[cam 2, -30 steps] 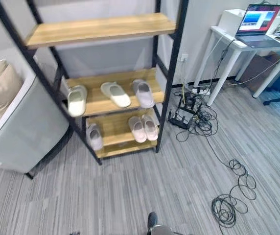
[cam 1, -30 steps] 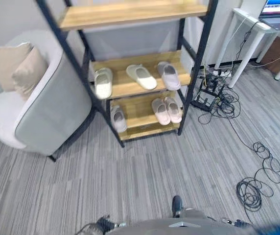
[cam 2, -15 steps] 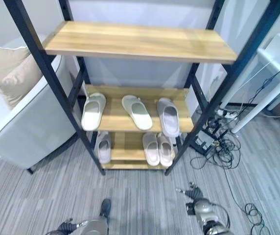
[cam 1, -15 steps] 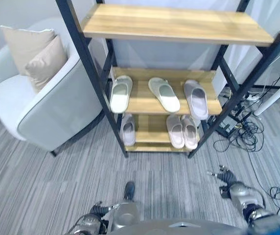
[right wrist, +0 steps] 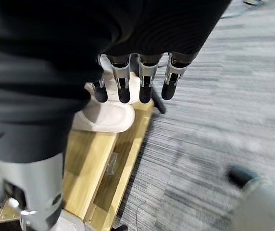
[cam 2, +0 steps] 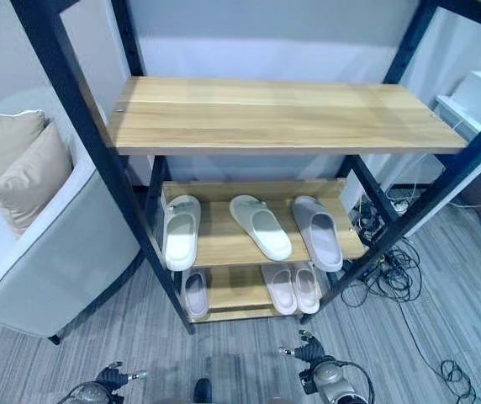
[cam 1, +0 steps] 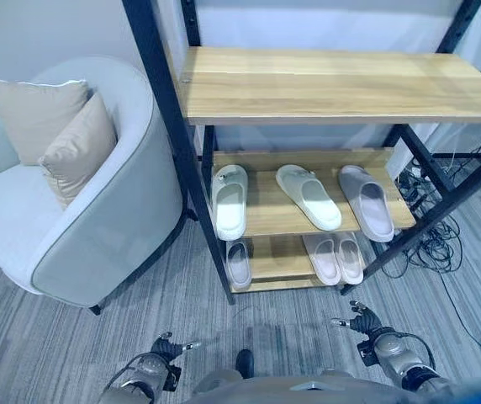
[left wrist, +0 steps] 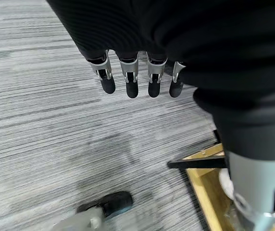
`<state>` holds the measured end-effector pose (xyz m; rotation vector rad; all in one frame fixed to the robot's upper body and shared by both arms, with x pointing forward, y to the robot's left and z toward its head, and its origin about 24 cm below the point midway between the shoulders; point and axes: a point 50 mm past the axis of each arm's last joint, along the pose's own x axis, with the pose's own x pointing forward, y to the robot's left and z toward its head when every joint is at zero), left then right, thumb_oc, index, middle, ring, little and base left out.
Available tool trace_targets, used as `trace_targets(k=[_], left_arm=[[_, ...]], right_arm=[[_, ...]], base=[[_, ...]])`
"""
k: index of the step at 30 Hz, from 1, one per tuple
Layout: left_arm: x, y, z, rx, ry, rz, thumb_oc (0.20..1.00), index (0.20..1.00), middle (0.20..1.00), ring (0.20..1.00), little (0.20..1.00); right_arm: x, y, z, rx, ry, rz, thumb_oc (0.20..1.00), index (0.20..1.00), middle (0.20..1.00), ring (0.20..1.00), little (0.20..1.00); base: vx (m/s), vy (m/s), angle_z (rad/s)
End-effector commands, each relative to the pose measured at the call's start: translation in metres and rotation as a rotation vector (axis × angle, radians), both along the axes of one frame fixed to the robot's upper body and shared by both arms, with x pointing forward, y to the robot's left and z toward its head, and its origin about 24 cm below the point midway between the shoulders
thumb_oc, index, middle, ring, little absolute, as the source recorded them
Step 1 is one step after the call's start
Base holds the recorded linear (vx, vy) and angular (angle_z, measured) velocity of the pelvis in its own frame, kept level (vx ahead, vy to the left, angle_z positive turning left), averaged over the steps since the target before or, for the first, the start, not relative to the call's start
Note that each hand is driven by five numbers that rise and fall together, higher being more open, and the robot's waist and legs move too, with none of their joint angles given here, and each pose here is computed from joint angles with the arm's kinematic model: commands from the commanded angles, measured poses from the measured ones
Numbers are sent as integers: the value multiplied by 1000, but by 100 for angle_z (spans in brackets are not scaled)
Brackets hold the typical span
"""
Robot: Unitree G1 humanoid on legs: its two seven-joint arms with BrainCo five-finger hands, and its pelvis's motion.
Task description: Arrange the slippers neatly on the shoe rack.
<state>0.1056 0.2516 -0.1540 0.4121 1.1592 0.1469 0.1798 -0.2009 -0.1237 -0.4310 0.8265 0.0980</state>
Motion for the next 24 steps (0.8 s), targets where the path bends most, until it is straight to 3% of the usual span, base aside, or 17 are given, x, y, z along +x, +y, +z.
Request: trace_targets(k=[1, 3, 8, 24], left_arm=[[1, -5, 0, -1, -39, 9, 1000, 1000, 1000, 1000, 1000], [-7, -18, -6, -1, -2, -57, 1000, 1000, 1000, 1000, 1000], [-13, -37, -11, -18, 15, -111, 1000, 1000, 1000, 1000, 1000], [-1, -40, -6, 9, -75, -126, 1000, 1000, 1000, 1000, 1000]], right_arm=[[-15, -25, 1, -60, -32, -17, 1000, 1000, 1000, 1000, 1000], [-29, -19, -11, -56, 36, -7, 1000, 1000, 1000, 1000, 1000], [-12, -6, 1, -2, -83, 17, 1000, 1000, 1000, 1000, 1000], [21, 33, 66, 258, -450, 191, 1000, 1000, 1000, 1000, 1000]], base=[[32, -104, 48], [42, -113, 11], [13, -78, -9], [-8, -3, 5]])
